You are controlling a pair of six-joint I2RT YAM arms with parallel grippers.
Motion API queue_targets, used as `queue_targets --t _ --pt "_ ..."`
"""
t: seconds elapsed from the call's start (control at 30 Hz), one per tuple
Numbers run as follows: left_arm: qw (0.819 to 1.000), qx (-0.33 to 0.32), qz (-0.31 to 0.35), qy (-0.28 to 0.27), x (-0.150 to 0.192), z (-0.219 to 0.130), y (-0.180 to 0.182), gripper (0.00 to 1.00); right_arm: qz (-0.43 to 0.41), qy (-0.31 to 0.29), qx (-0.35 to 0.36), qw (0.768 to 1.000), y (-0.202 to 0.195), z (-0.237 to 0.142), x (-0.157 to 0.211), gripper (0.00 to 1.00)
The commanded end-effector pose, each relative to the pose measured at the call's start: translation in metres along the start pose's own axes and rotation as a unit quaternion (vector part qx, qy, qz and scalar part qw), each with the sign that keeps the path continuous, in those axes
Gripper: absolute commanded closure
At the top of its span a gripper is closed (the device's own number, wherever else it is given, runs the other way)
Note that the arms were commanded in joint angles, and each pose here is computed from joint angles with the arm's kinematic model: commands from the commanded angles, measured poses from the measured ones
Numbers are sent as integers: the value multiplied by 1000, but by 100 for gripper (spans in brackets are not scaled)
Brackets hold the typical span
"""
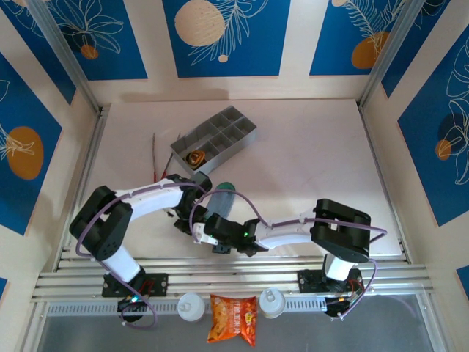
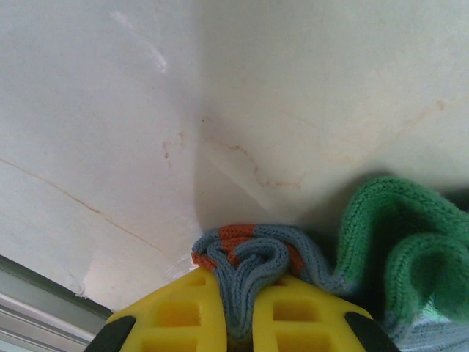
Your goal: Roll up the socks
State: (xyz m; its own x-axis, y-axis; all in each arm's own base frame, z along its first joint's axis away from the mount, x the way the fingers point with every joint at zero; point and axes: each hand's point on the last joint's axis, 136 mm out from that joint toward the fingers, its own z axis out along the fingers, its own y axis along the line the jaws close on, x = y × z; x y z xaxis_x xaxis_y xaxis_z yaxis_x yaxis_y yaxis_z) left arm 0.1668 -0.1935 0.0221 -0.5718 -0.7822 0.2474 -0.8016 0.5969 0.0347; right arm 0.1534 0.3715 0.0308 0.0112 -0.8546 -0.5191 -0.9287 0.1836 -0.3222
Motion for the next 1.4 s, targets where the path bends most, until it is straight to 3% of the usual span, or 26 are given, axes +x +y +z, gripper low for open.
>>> queue_targets --t 0.0,0.17,0.3,0.4,0.53,0.87,1.03,1.37 --pt "998 -51 -19 -40 -20 11 37 90 82 95 -38 991 18 13 57 100" --pt "997 52 -21 -47 -26 -13 19 49 191 127 -102 968 47 17 91 100" --pt "992 118 -21 -40 -27 -25 6 29 246 135 -146 949 64 21 107 100" --pt "983 174 -20 -49 -31 -38 -4 20 277 135 -165 937 71 24 118 100" --pt "972 228 -5 -54 -32 -51 -11 21 338 126 -195 912 72 26 128 100" --pt "965 241 91 -42 -20 -46 -11 50 455 120 -273 839 77 31 142 100" --pt "963 242 109 -42 -18 -38 -14 55 516 122 -302 792 77 36 147 100" --pt "963 236 122 -36 -12 -13 -26 55 543 130 -315 767 77 40 151 100"
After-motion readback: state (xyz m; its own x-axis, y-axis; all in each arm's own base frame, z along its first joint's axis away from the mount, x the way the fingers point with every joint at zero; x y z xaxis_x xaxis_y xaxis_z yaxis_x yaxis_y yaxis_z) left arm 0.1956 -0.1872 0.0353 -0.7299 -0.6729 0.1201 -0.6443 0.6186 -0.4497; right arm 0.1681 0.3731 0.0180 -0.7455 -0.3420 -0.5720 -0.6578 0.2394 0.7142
